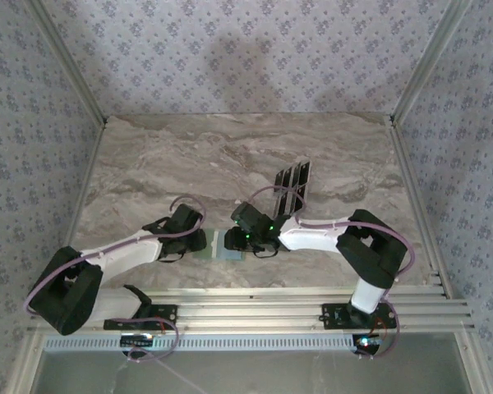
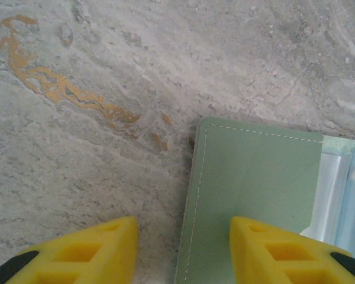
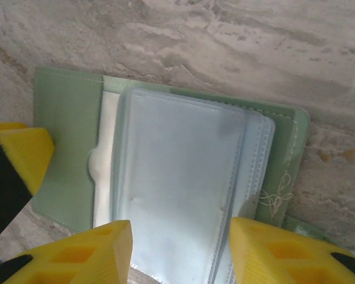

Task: Put the credit cards into the card holder

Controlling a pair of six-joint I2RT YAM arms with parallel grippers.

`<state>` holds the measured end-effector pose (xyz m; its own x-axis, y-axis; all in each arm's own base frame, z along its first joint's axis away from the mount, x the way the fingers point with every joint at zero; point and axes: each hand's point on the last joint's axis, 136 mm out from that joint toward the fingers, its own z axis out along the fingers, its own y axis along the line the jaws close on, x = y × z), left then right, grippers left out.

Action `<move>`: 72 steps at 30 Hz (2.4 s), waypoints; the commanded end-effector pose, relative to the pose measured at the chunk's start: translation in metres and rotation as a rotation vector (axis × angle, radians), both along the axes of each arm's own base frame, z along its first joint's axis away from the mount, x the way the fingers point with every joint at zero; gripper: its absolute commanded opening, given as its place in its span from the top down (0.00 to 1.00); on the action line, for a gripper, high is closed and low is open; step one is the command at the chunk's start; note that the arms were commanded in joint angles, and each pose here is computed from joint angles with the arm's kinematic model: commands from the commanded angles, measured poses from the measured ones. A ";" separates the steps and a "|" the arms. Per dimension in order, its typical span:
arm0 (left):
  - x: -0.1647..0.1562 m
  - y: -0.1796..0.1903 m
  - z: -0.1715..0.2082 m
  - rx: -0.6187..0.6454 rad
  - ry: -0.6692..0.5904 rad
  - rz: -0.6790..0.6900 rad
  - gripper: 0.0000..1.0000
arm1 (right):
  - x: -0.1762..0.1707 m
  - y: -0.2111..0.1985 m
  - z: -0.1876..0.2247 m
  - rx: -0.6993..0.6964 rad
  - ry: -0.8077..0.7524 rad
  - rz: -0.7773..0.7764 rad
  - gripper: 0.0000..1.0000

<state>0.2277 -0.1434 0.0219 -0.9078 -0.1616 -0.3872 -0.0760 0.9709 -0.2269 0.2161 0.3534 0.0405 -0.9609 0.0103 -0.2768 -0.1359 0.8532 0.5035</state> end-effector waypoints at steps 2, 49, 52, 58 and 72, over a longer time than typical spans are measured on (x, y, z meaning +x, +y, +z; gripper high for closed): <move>-0.009 0.002 -0.005 -0.002 0.022 0.007 0.55 | 0.001 -0.004 -0.008 -0.015 0.023 -0.027 0.50; -0.034 0.076 0.043 -0.029 -0.200 0.351 0.39 | 0.015 0.112 0.019 0.168 0.094 0.151 0.45; -0.036 0.077 0.042 -0.033 -0.193 0.347 0.39 | 0.016 0.126 0.023 0.180 0.095 0.174 0.45; -0.039 0.077 0.041 -0.033 -0.187 0.336 0.39 | 0.025 0.156 0.056 0.227 0.054 0.230 0.45; -0.030 0.054 0.045 -0.084 -0.192 0.231 0.38 | 0.032 0.061 0.077 0.072 -0.064 0.092 0.41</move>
